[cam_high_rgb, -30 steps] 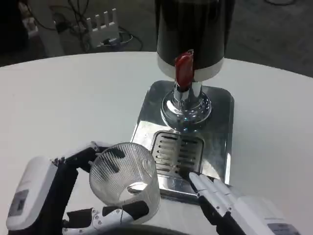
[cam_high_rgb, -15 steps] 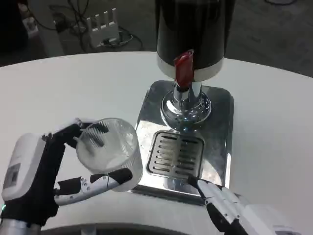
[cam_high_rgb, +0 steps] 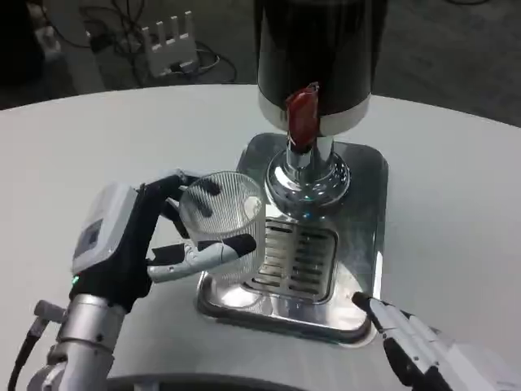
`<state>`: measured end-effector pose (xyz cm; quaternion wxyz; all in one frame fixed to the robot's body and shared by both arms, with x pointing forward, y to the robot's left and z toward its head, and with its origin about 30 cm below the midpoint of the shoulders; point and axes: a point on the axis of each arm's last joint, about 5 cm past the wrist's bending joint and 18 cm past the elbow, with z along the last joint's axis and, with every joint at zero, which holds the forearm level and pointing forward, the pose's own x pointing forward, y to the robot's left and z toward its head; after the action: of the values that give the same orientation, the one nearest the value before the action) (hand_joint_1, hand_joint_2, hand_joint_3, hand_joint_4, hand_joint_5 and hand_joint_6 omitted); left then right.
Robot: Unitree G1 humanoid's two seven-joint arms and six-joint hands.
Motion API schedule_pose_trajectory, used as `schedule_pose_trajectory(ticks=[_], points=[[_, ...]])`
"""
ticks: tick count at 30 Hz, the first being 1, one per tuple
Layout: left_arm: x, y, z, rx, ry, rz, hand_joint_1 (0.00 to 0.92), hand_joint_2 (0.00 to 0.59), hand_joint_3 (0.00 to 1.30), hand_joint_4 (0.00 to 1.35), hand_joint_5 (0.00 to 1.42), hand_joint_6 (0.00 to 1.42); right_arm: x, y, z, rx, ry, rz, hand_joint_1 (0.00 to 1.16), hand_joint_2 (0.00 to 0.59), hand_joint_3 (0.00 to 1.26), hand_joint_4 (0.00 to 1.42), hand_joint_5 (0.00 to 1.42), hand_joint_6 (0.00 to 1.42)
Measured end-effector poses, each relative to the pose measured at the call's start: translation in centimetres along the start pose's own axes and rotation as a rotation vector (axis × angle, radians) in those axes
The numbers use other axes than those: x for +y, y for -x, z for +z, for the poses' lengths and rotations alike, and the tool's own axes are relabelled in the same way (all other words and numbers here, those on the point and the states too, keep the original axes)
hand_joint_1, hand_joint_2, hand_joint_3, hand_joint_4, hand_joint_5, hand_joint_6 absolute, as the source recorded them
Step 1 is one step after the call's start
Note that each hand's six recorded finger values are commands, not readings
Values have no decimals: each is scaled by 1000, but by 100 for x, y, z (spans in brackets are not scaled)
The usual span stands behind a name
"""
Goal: Grasp the cup under the faucet to collect the drink, then remove the cup.
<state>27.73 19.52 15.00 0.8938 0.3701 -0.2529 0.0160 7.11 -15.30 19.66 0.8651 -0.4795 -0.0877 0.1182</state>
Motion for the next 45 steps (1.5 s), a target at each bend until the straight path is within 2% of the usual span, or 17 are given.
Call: schedule_pose_trajectory(ticks=[7,26,38,45], points=[[-175,-185,36,-14,-46,-54,513,0,746,747,819,582,-21,50,-43,31,-13,-14,419,437,0,0,0,0],[-434,-444,170,-3,-53,-56,514,0,746,747,819,587,-18,124,-79,65,-38,-27,427,437,0,0,0,0],[-571,-447,272,-39,-43,-81,509,7,739,747,819,587,-18,141,-81,55,-42,-40,427,437,0,0,0,0],[-585,-416,283,-34,-53,-67,497,9,713,739,803,581,-14,140,-76,50,-45,-45,428,437,0,0,0,0]])
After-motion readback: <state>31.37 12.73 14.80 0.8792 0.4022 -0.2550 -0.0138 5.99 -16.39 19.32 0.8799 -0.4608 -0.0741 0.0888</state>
